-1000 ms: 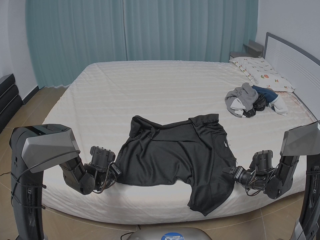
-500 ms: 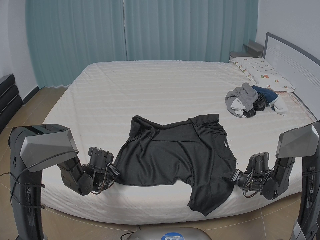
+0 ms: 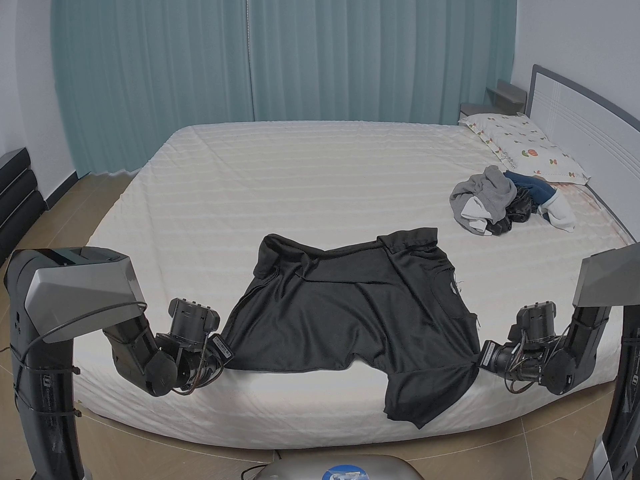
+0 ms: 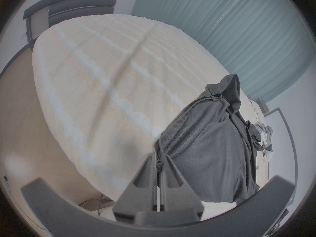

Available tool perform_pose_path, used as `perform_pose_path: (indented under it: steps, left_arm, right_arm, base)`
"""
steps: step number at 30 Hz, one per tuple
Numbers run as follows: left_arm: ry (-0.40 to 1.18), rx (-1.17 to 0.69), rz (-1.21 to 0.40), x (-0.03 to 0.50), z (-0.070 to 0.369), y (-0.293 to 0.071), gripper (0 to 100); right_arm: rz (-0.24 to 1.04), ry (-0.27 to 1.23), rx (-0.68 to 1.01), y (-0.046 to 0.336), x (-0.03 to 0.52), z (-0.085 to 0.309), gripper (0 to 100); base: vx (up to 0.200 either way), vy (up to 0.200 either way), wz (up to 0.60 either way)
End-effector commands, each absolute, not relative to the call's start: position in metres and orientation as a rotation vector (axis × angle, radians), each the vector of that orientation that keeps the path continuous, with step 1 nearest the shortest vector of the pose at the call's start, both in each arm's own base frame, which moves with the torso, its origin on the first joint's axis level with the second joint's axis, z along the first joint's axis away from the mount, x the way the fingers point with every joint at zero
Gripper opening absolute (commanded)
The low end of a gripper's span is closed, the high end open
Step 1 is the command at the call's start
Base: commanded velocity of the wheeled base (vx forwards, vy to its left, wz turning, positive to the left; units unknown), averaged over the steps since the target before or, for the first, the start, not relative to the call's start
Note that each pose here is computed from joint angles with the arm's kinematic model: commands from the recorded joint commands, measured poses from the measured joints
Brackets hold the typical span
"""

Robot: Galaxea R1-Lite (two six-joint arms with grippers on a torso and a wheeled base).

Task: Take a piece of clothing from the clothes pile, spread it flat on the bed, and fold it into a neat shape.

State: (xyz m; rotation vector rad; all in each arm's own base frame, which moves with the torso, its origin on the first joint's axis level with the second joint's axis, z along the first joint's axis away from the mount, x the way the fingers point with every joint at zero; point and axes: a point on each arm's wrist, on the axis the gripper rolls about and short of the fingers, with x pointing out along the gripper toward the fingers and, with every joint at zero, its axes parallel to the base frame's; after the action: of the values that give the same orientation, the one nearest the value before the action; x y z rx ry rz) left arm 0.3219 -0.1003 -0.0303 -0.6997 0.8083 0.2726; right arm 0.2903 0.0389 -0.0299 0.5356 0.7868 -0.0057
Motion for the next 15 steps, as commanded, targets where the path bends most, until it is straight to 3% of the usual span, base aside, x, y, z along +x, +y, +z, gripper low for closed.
perform_pose_path:
  steps: [1, 15]
  left_arm:
    - [0.82, -0.648, 0.252, 0.31, -0.021, -0.097, 0]
    - [0.964, -0.463, 0.247, 0.282, -0.019, -0.091, 0]
  right_arm:
    - [-0.009, 0.734, 0.528, 0.014, 0.288, -0.009, 0]
    - [-0.001, 0.711, 0.462, -0.026, 0.283, -0.003, 0]
  base:
    - [0.0, 0.0, 0.0]
    - [0.0, 0.0, 0.0]
